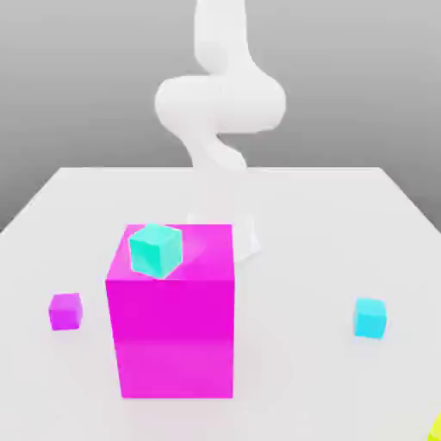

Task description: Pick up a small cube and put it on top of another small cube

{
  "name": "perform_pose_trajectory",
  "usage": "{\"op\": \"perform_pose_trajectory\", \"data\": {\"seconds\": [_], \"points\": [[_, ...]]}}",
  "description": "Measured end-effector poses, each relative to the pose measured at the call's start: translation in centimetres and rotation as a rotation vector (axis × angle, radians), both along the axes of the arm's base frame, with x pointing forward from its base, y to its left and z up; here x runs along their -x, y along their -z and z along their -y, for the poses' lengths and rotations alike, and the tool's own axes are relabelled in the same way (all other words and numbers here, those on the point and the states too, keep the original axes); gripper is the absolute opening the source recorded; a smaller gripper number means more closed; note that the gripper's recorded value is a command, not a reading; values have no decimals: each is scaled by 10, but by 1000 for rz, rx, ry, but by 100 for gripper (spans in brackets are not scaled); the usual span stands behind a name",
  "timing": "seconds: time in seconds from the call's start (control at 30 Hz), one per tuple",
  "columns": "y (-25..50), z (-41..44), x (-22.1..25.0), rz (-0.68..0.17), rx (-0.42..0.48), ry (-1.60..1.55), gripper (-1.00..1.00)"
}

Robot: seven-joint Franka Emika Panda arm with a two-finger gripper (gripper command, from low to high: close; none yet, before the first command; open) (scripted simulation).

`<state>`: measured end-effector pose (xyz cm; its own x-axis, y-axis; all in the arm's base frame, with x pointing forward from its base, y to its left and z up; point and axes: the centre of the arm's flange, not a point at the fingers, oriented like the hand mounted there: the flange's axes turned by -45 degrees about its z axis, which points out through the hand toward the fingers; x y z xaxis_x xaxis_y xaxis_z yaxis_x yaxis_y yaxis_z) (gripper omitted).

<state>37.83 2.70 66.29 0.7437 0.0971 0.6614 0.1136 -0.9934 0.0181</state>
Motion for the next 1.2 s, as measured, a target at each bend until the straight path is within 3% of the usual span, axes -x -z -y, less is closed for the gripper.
{"op": "perform_pose_trajectory", "data": {"seconds": [0.17, 0.33, 0.53, 0.77, 0.97, 1.0, 1.2], "points": [[106, -69, -38, -147, 80, -260, 0], [214, -139, -37, -278, 174, -515, 0], [338, -205, 10, -421, 309, -822, 0], [462, -241, 103, -562, 495, -1174, 0], [523, -238, 108, -579, 507, -1194, 0], [531, -237, 109, -579, 507, -1194, -100], [536, -237, 109, -580, 508, -1194, -100]]}}
